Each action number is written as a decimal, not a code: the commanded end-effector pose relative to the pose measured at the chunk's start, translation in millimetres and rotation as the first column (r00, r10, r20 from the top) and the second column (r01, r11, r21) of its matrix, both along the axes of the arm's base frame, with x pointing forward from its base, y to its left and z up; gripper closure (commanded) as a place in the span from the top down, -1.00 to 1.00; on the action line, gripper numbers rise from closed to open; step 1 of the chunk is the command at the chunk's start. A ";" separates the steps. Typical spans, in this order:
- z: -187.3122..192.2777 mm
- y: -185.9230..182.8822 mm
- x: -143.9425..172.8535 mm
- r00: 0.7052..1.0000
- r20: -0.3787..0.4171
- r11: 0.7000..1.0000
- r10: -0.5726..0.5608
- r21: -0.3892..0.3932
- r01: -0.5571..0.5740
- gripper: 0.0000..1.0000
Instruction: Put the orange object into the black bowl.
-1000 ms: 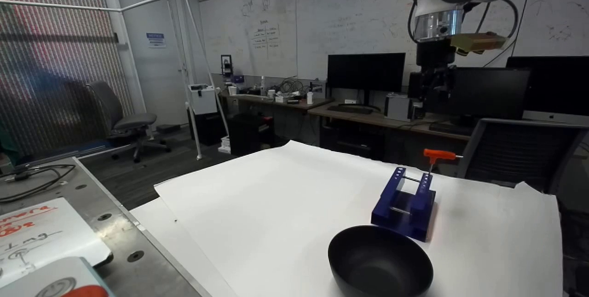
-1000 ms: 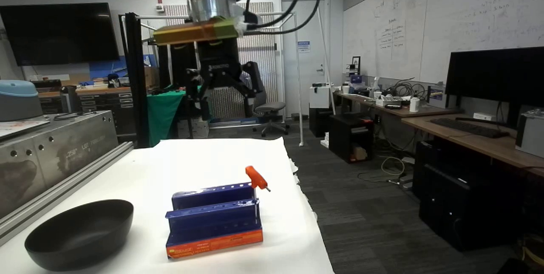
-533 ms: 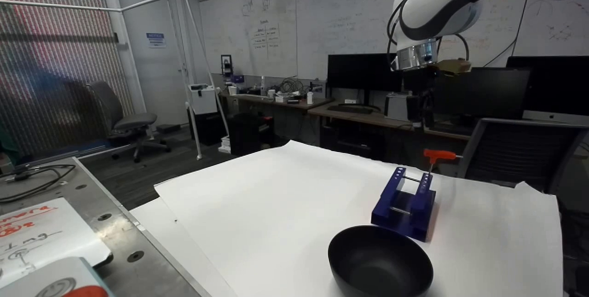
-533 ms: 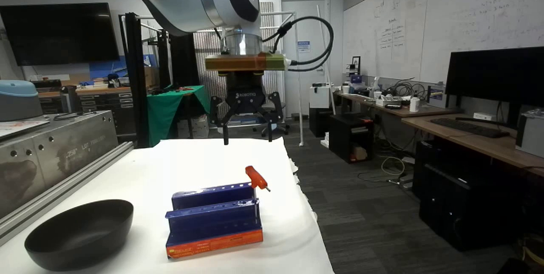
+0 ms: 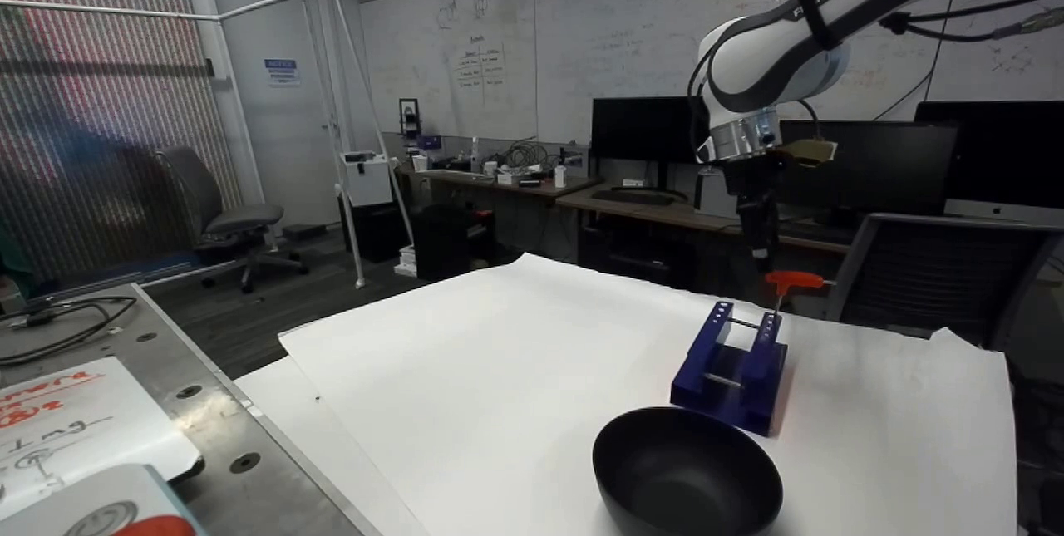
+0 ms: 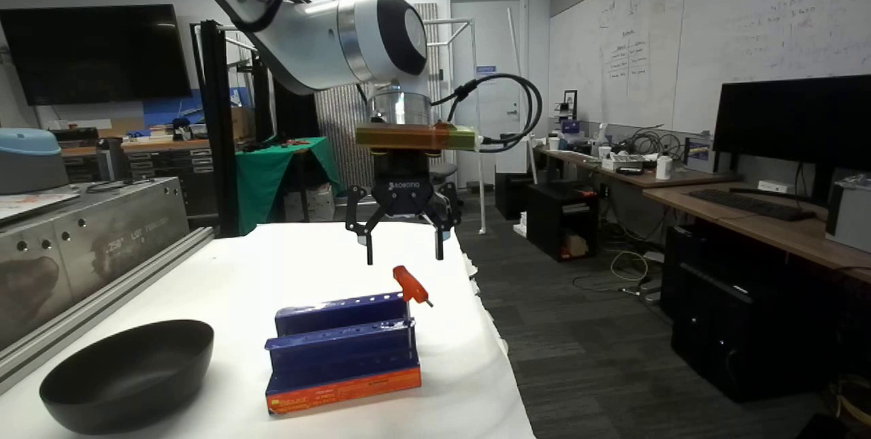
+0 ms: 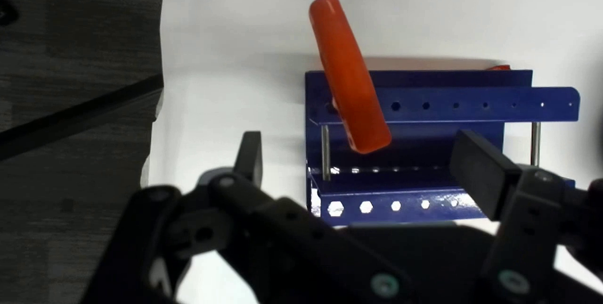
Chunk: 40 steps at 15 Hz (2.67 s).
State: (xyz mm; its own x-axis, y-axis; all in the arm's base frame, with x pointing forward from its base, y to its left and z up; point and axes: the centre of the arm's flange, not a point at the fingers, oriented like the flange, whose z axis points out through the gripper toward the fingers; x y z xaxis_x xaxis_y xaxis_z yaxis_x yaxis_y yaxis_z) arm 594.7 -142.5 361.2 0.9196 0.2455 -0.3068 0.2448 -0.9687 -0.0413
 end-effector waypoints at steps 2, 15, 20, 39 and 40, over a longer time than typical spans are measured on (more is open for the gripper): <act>-18.0 -7.2 -15.8 0.999 -0.040 0.998 0.027 0.049 -0.025 1.00; -7.3 -0.5 -26.6 0.999 -0.026 0.998 0.027 0.058 -0.026 -0.81; 59.2 10.7 -31.3 0.998 0.059 1.000 0.000 -0.002 0.000 -0.81; 76.0 206.0 -20.7 0.999 -0.035 0.955 0.001 0.296 0.009 -0.78; 60.9 212.1 -20.3 0.998 -0.063 0.951 -0.003 0.308 0.023 -0.78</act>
State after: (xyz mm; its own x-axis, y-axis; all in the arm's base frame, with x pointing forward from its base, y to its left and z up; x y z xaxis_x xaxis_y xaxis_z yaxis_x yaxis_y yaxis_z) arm 568.6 53.0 447.9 0.9123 0.3350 -0.2355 0.2606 -0.9186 -0.2972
